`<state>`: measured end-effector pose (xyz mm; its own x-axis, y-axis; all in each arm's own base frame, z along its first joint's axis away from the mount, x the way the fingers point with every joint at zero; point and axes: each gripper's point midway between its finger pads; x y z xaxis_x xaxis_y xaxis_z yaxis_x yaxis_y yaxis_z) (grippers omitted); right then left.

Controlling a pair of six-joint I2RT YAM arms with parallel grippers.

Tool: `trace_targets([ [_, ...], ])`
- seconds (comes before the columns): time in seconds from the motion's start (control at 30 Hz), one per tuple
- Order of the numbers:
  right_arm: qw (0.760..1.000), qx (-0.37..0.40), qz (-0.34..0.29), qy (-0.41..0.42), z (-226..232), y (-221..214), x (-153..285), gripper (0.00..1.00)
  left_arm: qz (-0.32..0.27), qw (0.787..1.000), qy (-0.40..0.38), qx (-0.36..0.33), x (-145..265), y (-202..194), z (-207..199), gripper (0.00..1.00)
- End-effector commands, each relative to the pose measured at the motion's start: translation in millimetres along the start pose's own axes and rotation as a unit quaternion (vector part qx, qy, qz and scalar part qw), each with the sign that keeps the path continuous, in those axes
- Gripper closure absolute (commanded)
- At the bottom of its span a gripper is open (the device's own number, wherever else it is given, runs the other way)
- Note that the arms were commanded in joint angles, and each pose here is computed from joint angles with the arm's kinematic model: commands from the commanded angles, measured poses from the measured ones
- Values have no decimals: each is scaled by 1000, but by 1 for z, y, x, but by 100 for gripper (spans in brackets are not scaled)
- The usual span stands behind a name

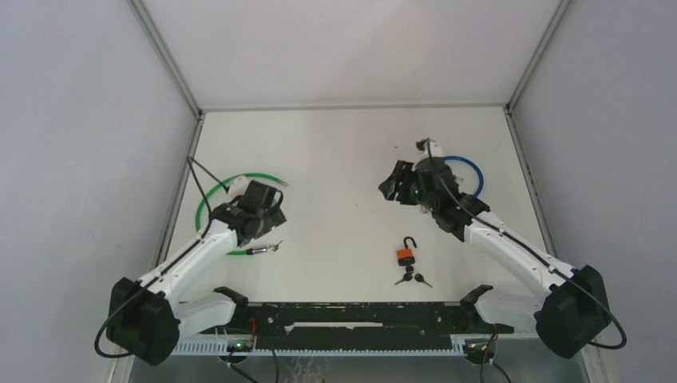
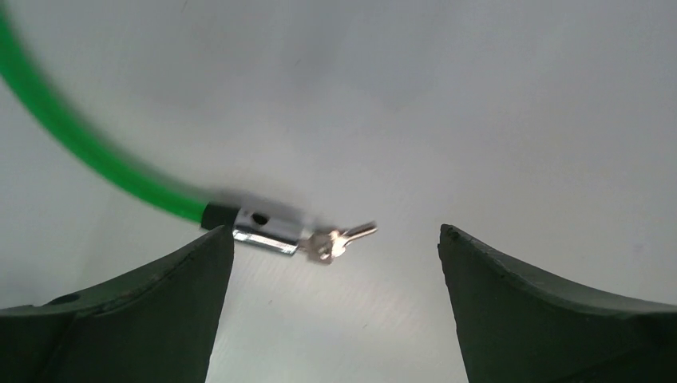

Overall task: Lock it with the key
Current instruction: Pick up the lock from the center of the board.

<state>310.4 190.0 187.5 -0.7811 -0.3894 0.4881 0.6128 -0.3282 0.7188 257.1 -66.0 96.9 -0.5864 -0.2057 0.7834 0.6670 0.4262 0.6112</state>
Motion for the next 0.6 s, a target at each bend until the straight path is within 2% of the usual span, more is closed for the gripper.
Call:
trace_targets([
  [0.0, 999, 43, 19, 1, 17, -31, 0, 36, 39, 994, 56, 83, 9, -43, 49, 0],
  [0.17, 998, 51, 44, 14, 24, -57, -2, 36, 61, 973, 114, 190, -11, -47, 93, 0],
  [0.27, 997, 54, 53, 14, 23, -63, -3, 36, 40, 959, 173, 223, -15, -38, 122, 0],
  [0.33, 997, 56, 54, 15, 23, -65, -2, 36, 46, 954, 174, 242, -25, -38, 124, 0],
  [0.5, 997, 63, 53, 10, 19, -65, -2, 36, 103, 944, 190, 251, -46, -58, 117, 0],
  [0.57, 996, 64, 55, 7, 17, -66, -1, 36, 122, 937, 199, 260, -51, -66, 116, 5],
])
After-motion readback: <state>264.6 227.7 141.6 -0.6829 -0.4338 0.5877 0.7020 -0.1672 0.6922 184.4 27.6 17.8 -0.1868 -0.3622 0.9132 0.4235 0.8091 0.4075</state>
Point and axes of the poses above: each gripper's point midway between its finger pads, its own x axis back along the fingers, its own z axis along the line the jaws close on, y = z × x, and after that the axes turned 1 degree about -x, right-handed
